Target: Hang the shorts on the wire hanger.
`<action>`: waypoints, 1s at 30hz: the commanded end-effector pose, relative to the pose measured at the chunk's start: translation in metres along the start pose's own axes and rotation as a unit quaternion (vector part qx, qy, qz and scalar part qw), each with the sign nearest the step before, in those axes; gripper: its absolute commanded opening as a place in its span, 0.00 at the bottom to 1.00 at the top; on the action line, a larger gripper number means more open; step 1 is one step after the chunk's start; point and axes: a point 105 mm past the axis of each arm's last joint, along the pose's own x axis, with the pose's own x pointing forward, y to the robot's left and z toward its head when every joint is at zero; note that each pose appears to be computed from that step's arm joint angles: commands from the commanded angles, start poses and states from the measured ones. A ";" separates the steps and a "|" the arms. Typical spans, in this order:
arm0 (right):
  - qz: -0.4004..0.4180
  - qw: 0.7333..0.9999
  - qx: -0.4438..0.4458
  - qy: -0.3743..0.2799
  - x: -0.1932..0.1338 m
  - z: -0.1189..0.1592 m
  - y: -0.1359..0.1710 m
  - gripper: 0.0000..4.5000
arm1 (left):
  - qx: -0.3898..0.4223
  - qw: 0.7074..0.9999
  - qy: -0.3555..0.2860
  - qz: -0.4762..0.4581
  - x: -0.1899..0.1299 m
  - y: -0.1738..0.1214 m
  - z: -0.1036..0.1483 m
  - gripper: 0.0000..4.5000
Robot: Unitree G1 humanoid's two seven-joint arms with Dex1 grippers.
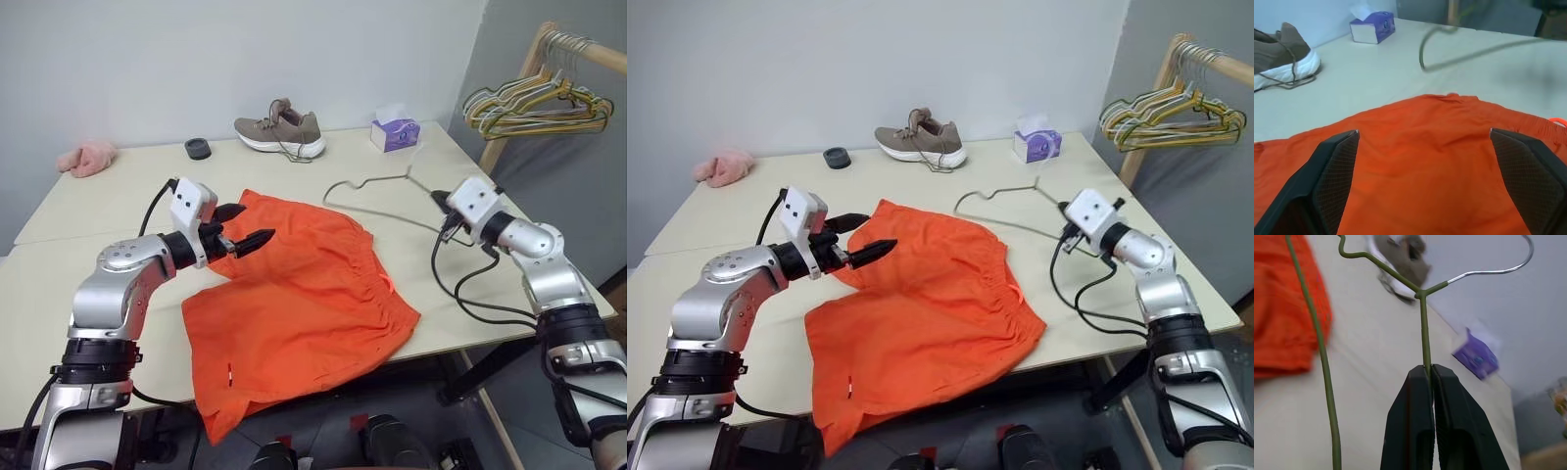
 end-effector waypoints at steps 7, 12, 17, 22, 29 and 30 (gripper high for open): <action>0.066 0.974 -0.162 -0.147 0.010 0.076 0.017 0.01 | -0.017 0.994 0.063 -0.088 -0.011 -0.023 -0.012 1.00; 0.074 0.967 -0.175 -0.170 0.013 0.089 0.020 0.01 | -0.042 0.985 0.085 -0.146 -0.013 -0.048 -0.024 1.00; 0.074 0.963 -0.176 -0.188 0.013 0.097 0.021 0.00 | -0.059 0.986 0.077 -0.132 -0.009 -0.045 -0.025 0.92; 0.070 0.963 -0.170 -0.199 0.012 0.101 0.022 0.00 | -0.061 0.987 0.079 -0.126 -0.008 -0.042 -0.026 0.61; 0.074 0.964 -0.143 -0.213 0.011 0.105 0.027 0.00 | -0.057 0.987 0.074 -0.130 -0.006 -0.045 -0.025 0.15; 0.079 0.963 -0.145 -0.211 0.011 0.105 0.029 0.00 | -0.055 0.987 0.073 -0.131 -0.007 -0.046 -0.025 0.08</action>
